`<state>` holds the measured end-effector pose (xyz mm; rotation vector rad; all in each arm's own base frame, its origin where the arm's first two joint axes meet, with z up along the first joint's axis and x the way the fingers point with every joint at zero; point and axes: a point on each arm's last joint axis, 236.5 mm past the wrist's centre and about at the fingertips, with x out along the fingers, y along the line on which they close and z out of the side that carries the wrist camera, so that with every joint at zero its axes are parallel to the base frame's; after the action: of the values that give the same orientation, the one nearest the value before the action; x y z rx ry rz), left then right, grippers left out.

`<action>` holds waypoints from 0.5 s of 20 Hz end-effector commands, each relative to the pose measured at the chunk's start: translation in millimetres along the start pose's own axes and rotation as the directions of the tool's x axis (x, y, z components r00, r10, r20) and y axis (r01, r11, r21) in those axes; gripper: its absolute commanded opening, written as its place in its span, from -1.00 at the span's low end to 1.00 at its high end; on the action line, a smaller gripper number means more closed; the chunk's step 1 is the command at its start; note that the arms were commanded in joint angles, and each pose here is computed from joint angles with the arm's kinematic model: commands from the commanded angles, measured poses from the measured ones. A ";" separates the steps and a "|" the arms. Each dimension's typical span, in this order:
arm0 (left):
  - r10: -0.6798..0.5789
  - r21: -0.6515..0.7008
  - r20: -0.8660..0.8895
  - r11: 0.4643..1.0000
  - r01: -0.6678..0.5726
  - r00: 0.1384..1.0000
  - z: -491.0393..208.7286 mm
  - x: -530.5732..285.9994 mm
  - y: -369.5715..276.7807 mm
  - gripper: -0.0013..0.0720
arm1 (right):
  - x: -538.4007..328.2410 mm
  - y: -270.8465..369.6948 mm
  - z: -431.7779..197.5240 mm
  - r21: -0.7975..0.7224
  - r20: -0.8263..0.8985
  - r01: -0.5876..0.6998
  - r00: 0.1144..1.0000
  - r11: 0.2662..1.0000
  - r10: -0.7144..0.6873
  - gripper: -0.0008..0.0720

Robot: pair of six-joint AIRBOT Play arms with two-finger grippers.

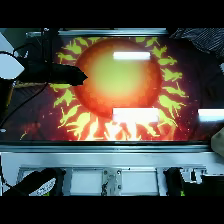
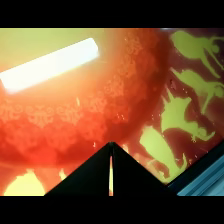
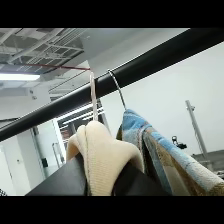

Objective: Fold the clothes and pants, and hang the long-sleeved shirts on hangers.

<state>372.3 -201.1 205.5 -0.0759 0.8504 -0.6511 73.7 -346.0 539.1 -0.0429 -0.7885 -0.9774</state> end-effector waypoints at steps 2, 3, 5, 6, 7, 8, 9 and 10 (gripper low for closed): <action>0.003 -0.001 0.010 1.000 -0.003 1.000 2.6 -0.3 0.9 -0.91 | 0.1 4.3 -12.1 -0.037 -0.049 -0.022 0.999 0.999 0.020 -0.90; 0.003 -0.001 0.010 1.000 -0.003 1.000 2.5 -0.3 0.9 -0.91 | 0.0 6.7 -12.4 -0.036 -0.050 -0.032 0.998 0.999 0.030 -0.86; 0.003 0.000 0.010 1.000 -0.003 1.000 2.4 -0.3 0.8 -0.91 | -0.5 11.3 -12.0 -0.035 -0.051 -0.049 0.998 0.998 0.047 -0.63; 0.003 -0.001 0.010 1.000 -0.003 1.000 2.4 -0.3 0.8 -0.91 | -0.9 12.7 -11.0 -0.035 -0.049 -0.052 0.998 0.998 0.050 -0.04; 0.003 0.000 0.010 1.000 -0.003 1.000 2.4 -0.3 0.8 -0.91 | -1.5 13.9 -9.6 -0.036 -0.047 -0.054 0.998 0.998 0.052 0.36; 0.003 0.000 0.010 1.000 -0.003 1.000 2.4 -0.3 0.9 -0.91 | -2.2 15.5 -7.9 -0.038 -0.044 -0.056 0.998 0.998 0.054 0.42; 0.003 0.000 0.010 1.000 -0.003 1.000 2.4 -0.3 0.9 -0.91 | -3.4 18.4 -4.5 -0.036 -0.037 -0.059 0.998 0.998 0.058 0.41; 0.003 0.000 0.010 1.000 -0.003 1.000 2.4 -0.3 0.9 -0.91 | -5.8 23.5 3.1 -0.025 -0.020 -0.066 0.998 0.998 0.065 0.41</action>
<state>374.0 -201.0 206.9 -0.0781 0.8420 -0.6487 87.2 -338.0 537.7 -0.0733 -0.7337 -0.9435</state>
